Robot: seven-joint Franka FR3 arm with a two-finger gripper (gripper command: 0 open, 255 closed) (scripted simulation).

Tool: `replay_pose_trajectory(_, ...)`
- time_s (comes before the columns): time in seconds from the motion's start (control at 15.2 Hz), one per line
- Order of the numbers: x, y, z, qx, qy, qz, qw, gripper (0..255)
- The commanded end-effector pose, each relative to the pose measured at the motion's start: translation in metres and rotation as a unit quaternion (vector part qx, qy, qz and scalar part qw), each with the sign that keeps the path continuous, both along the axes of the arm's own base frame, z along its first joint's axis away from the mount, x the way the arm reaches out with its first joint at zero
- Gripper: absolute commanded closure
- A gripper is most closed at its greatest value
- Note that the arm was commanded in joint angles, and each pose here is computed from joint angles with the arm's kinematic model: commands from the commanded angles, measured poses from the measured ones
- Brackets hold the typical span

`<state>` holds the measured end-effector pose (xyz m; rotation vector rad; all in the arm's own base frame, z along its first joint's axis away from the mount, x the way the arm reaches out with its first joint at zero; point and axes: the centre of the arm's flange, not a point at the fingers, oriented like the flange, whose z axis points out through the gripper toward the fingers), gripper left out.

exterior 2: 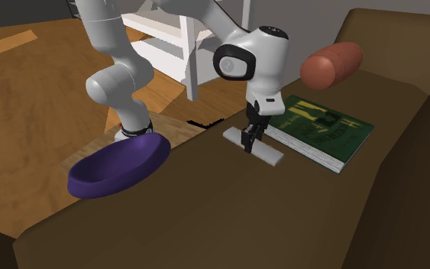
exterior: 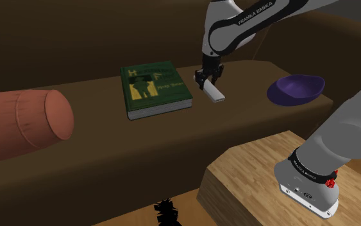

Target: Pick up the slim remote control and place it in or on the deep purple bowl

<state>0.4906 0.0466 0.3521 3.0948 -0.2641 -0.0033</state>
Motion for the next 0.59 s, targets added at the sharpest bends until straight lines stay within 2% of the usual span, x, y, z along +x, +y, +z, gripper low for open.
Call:
replay_pose_trajectory(0.0,0.0,0.0,0.01,0.0,0.0,0.0,1.0,255)
replay_pose_trajectory(0.53,0.0,0.0,0.052,0.0,0.0,0.0,1.0,255)
